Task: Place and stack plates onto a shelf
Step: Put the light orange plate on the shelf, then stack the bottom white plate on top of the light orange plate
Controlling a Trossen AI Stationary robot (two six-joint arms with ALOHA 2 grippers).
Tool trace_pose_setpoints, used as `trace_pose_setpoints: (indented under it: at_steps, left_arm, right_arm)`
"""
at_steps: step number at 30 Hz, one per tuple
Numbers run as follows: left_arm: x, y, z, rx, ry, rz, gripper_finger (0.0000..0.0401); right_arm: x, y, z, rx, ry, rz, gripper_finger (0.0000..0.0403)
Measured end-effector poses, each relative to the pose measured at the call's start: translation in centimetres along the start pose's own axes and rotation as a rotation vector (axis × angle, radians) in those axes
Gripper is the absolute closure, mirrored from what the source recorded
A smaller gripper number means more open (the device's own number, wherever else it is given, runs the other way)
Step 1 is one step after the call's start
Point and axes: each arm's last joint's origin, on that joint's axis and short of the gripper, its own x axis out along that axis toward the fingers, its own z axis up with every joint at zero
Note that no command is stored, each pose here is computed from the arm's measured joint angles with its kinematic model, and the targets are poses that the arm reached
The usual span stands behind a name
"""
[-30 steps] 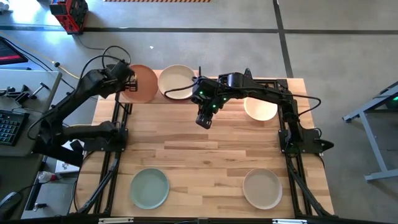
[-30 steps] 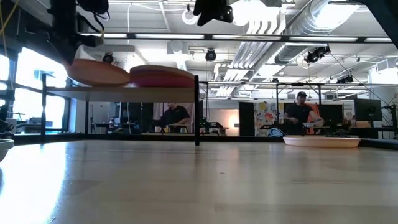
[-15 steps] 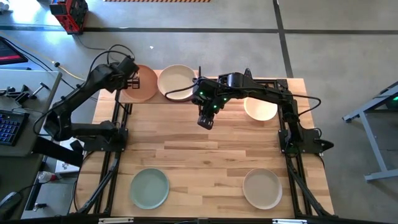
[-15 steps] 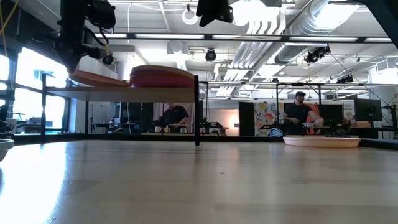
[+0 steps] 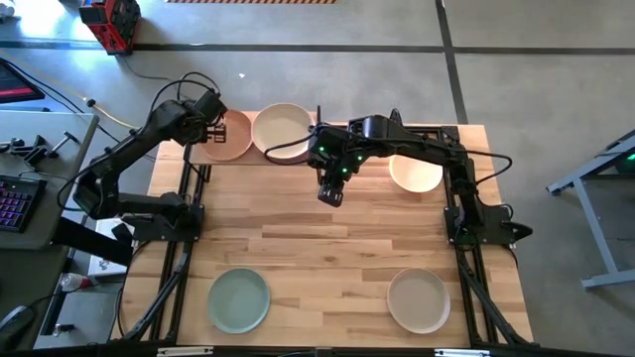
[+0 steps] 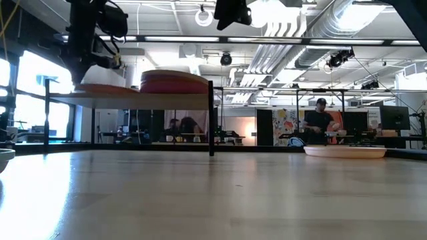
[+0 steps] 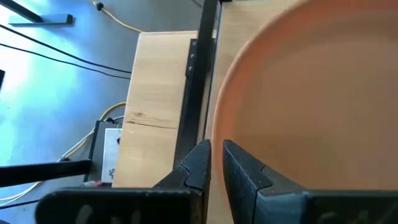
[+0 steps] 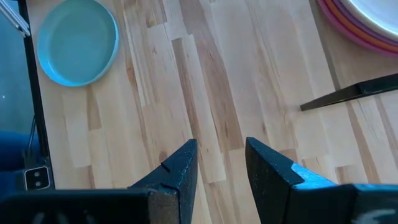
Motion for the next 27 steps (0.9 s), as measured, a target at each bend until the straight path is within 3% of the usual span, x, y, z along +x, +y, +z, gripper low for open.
trace_pose_setpoints:
  at_steps: [11, 20, 27]
  left_arm:
    - [0.0, -0.2, -0.1, 0.038, 0.040, -0.054, 0.0368]
    - [-2.3, 0.4, -1.7, 0.135, 0.129, -0.385, 0.0368]
    - [-5.7, 1.1, -4.2, 0.231, 0.091, -0.645, 0.0368]
  right_arm:
    - [-0.1, -0.4, 0.1, 0.010, -0.002, -0.004, 0.0288]
    - [-0.1, -0.4, 0.1, 0.064, -0.003, -0.004, 0.0288]
    - [0.4, 1.3, -0.5, 0.115, 0.034, 0.009, 0.0288]
